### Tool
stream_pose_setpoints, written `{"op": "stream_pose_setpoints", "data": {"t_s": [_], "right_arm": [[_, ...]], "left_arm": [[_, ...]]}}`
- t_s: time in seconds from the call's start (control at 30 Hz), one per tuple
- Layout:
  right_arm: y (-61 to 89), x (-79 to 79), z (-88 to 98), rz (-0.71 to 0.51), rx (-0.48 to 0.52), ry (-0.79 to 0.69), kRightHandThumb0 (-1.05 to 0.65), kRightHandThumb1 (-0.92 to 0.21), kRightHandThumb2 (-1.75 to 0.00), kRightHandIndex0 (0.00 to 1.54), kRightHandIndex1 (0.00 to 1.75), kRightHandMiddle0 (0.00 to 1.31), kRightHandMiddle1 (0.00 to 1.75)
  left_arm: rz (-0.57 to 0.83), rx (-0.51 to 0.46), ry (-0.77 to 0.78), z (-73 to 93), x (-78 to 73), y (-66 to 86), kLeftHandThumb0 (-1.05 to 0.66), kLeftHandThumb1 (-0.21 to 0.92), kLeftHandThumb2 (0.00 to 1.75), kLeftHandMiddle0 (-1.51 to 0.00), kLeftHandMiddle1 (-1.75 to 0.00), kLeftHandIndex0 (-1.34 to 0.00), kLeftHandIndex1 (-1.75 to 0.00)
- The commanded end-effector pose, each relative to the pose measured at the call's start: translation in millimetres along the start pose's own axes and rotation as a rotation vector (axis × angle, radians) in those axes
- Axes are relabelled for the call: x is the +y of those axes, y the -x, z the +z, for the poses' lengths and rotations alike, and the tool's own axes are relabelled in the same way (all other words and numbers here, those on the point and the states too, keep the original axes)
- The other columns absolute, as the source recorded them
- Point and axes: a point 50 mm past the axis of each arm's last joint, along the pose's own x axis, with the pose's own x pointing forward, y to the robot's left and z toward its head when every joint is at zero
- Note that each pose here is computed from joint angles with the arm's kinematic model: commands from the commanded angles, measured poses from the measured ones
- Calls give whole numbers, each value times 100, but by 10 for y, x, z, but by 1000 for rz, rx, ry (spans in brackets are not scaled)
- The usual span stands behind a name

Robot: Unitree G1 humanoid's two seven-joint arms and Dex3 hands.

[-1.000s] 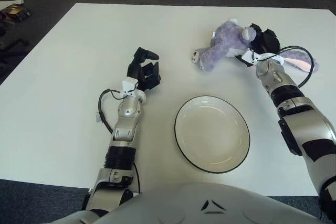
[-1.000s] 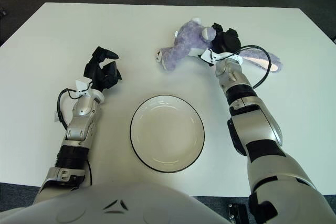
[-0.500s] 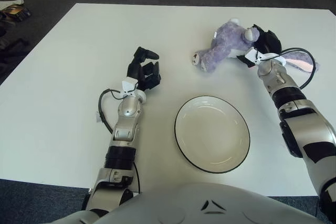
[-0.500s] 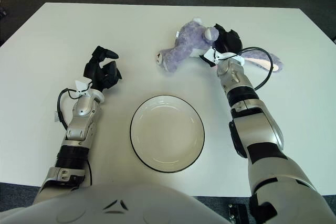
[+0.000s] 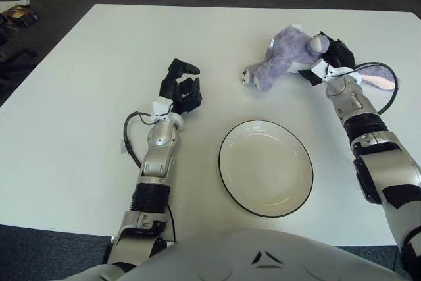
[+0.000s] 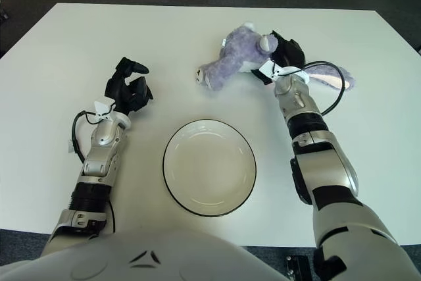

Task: Put the doll into the plate.

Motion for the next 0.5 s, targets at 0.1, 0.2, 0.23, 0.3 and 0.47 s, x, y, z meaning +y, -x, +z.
{"op": "stream_pose_setpoints", "data": {"t_s": [0.1,0.2,0.23,0.3,0.47], "right_arm": [[132,81,-89,70,51,-53,51,-21,-145,70,175,95,175],[153,47,-42,62,43,-61,51,-21,-145,69,175,94,175],[159,37,-28,59,37,-62,51,-21,-145,69,175,94,175],[167,18,-8,53,29,-61,51,-21,-145,69,175,94,175],[186,-39,48,34,-11,-48,51,-20,-145,70,175,95,175]], "left_arm": [[9,91,-10,-205,57,152,-39,66,87,-104,-175,-35,-175],[5,94,-3,-203,57,147,-39,66,87,-105,-175,-35,-175],[3,96,2,-204,56,146,-39,66,87,-104,-175,-35,-175],[1,99,9,-203,55,142,-39,66,87,-104,-175,-35,-175],[-5,100,20,-204,53,139,-39,66,87,-100,-175,-35,-175]]}}
